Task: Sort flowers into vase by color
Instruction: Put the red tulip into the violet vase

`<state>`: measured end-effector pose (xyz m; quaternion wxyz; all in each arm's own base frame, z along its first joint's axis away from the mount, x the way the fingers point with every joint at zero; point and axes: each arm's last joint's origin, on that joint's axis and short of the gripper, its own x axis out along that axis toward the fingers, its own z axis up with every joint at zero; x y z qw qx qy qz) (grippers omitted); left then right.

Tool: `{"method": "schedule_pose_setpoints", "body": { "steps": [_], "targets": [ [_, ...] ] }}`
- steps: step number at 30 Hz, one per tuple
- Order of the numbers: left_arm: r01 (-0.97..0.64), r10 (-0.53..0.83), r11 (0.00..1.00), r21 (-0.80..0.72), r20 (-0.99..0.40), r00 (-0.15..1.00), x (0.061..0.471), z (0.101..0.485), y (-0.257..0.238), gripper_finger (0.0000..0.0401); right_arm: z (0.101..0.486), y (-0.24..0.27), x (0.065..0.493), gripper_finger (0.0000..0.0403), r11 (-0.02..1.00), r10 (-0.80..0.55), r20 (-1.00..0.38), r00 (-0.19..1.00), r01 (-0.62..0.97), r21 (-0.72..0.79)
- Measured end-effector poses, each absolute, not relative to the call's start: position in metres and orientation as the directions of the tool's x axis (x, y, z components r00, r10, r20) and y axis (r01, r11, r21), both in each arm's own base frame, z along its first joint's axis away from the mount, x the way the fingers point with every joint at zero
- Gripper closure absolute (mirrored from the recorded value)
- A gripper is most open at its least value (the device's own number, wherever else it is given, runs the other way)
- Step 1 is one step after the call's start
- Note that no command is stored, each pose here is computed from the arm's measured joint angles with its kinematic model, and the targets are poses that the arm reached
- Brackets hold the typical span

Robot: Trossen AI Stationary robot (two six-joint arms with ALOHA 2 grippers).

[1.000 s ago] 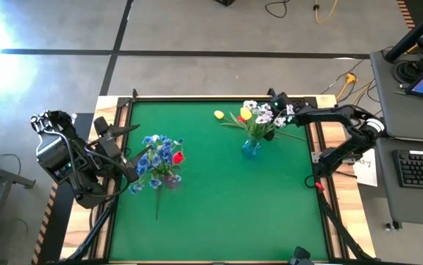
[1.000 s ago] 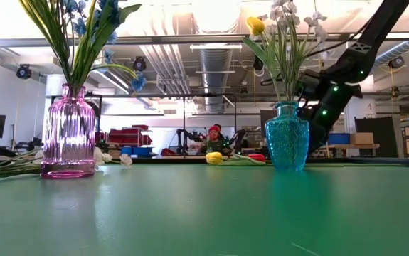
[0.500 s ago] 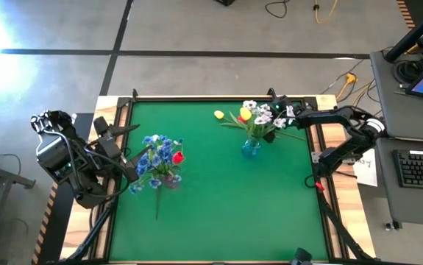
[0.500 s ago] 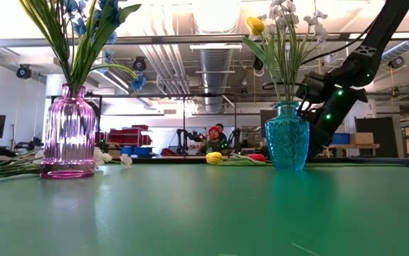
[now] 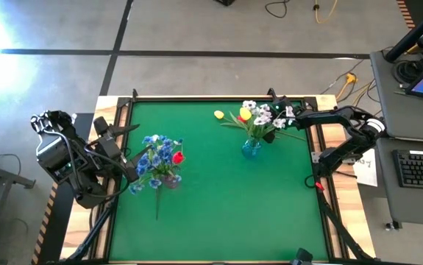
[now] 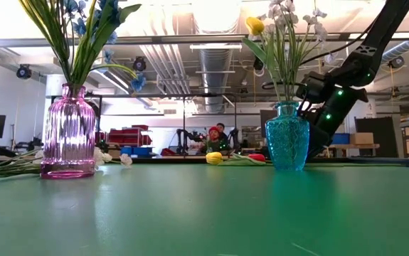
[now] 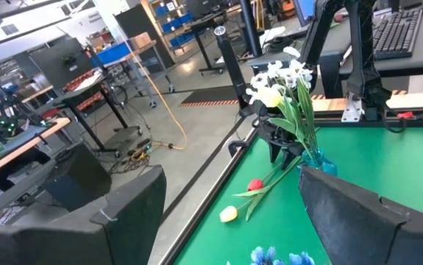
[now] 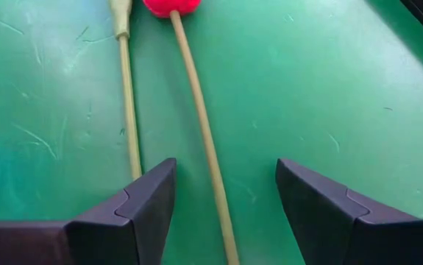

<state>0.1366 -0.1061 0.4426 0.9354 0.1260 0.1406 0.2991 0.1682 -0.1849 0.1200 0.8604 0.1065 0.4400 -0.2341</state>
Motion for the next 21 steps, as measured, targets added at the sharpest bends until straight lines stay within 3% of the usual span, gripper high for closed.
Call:
{"method": "schedule_pose_setpoints", "body": {
  "steps": [13,21],
  "targets": [
    [-0.522,0.593,0.791,0.319,-0.191,0.782,0.1366,0.4426,-0.1061,0.0104,0.1224,-0.1911,0.1677,0.0233,0.831,-0.440,-0.785,0.437,0.530,-0.171],
    [-0.522,0.593,0.791,0.319,-0.190,0.782,0.1366,0.4426,-0.1061,0.0104,0.1235,-0.1926,0.1679,0.0264,0.819,-0.461,-0.774,0.433,0.544,-0.184]
  ]
}}
